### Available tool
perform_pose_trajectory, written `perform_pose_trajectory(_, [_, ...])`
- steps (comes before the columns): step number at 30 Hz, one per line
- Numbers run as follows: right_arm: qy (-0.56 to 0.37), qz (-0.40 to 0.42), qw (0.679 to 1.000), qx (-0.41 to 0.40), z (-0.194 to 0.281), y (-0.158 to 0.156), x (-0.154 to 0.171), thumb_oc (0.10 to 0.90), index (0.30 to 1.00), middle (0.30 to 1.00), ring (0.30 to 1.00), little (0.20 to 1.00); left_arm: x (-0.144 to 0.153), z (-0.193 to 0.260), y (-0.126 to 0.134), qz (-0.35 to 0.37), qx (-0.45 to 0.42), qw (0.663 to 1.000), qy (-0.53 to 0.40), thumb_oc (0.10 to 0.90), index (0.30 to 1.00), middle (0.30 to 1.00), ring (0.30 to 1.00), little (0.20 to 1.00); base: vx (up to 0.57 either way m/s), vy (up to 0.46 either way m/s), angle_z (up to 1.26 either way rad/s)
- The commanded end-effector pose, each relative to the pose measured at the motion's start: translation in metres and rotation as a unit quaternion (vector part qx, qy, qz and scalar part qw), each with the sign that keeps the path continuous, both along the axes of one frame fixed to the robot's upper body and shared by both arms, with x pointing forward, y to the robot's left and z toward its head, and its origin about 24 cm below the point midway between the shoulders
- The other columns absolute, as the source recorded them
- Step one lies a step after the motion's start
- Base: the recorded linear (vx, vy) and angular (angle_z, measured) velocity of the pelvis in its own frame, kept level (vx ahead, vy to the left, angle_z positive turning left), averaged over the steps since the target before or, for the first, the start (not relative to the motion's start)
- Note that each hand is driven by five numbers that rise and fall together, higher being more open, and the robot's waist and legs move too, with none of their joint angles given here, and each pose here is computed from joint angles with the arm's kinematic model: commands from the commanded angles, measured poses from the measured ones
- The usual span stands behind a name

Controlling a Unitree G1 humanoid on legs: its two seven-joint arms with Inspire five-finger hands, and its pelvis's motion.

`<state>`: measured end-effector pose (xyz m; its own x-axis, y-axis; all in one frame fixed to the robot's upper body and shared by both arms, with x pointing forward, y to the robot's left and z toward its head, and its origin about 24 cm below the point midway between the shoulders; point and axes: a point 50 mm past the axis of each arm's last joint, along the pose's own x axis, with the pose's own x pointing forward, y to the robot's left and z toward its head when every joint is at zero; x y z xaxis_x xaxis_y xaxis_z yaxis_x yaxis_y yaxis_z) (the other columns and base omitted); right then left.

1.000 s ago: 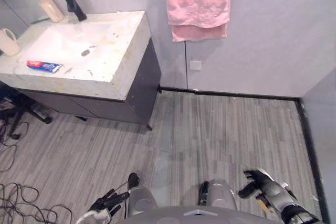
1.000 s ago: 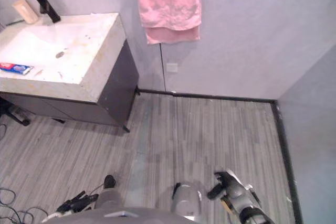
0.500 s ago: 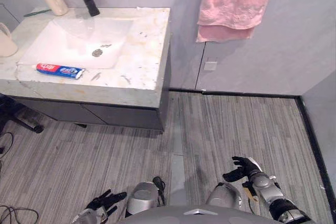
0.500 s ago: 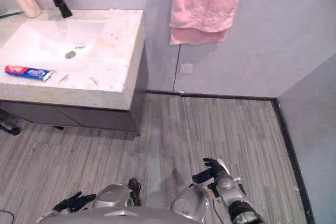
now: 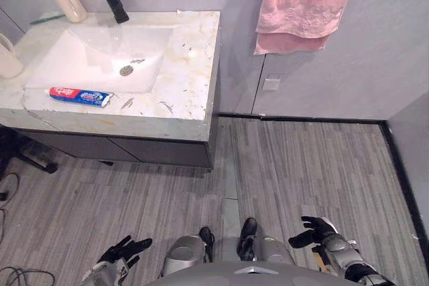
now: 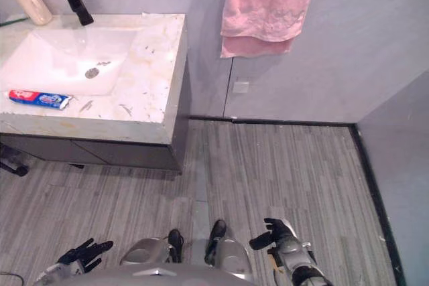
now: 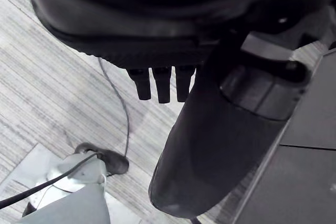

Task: Organize the bathroom.

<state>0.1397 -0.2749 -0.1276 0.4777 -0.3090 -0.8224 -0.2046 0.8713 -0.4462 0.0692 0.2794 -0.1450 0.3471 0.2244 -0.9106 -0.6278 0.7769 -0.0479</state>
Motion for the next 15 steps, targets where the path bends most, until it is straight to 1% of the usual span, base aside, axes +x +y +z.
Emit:
perform_pose_trajectory(1, [-0.066,0.018,0.997,-0.045,0.028,-0.022,0.042,0.8,0.9,0.9,0.9,0.9,-0.005,0.008,0.02,-0.004,0.031,0.999,-0.01,0.8,0.9,0.9,0.9,0.9,-0.09,0.08,-0.16])
perform_pose_trajectory(4, [-0.066,0.019,0.997,-0.045,0.029,-0.02,0.043,0.8,0.9,0.9,0.9,0.9,-0.008,0.007,0.022,-0.003,0.029,1.0,-0.002,0.8,0.9,0.9,0.9,0.9,-0.08,0.242,-0.45])
perform_pose_trajectory(7, [-0.066,0.014,0.997,-0.049,0.029,-0.024,0.038,0.8,0.9,0.9,0.9,0.9,-0.006,0.006,0.019,-0.005,0.024,1.0,-0.003,0.8,0.9,0.9,0.9,0.9,-0.09,0.402,0.4])
perform_pose_trajectory(9, [-0.069,0.008,0.996,-0.054,0.03,-0.027,0.039,0.8,0.9,0.9,0.9,0.9,-0.002,0.004,0.013,-0.011,0.017,1.0,-0.007,0.8,0.9,0.9,0.9,0.9,-0.12,0.414,0.46])
perform_pose_trajectory(12, [-0.076,-0.005,0.995,-0.068,0.037,-0.038,0.044,0.8,0.9,0.9,0.9,0.9,0.004,0.0,-0.001,-0.029,0.001,0.999,-0.017,0.8,0.9,0.9,0.9,0.9,-0.1,0.429,0.13])
perform_pose_trajectory(15, [-0.076,-0.017,0.994,-0.077,0.039,-0.044,0.044,0.8,0.9,0.9,0.9,0.9,0.01,-0.001,-0.006,-0.044,-0.007,0.999,-0.024,0.8,0.9,0.9,0.9,0.9,-0.04,0.256,0.24])
